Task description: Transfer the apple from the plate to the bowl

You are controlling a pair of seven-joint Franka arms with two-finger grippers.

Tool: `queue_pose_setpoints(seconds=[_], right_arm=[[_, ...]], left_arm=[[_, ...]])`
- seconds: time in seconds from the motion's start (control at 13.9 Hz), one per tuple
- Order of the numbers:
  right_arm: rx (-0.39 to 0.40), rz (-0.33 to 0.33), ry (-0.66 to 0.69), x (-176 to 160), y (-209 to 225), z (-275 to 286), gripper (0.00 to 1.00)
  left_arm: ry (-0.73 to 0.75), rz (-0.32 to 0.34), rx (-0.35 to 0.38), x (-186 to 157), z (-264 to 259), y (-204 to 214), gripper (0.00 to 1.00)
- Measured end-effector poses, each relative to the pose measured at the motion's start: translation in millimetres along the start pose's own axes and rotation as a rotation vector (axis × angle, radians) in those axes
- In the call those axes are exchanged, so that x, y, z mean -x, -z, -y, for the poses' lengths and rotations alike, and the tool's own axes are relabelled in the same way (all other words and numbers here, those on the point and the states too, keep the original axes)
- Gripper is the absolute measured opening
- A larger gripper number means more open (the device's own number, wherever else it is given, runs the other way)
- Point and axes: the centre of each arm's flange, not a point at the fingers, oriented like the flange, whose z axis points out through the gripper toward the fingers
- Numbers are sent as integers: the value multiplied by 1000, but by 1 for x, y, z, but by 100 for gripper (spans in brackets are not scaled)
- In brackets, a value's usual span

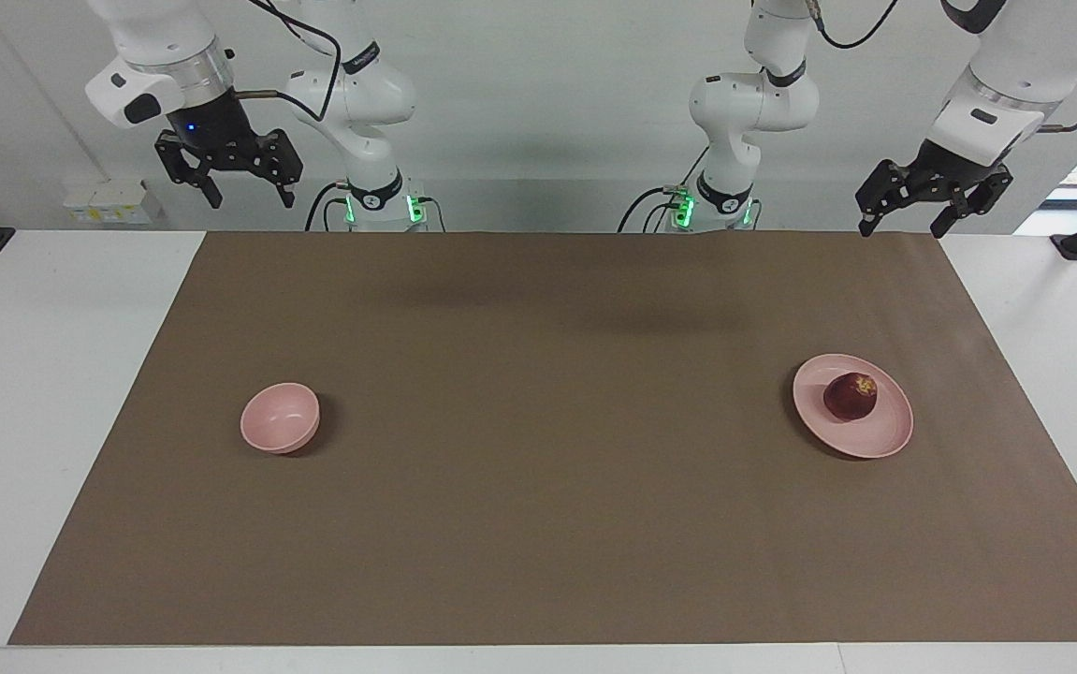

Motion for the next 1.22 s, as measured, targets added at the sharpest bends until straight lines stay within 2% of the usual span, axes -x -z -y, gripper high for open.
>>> queue_pose_setpoints(seconds=[0.43,0.72,1.22], right_arm=[[0,0,0,0,0,0,100],[0,0,0,0,0,0,100],[0,0,0,0,0,0,100]], left_arm=[[5,9,1,0,3,-5,100],[11,27,2,-5,6,-27,100],[-8,-17,0,-20,36,-77,100]])
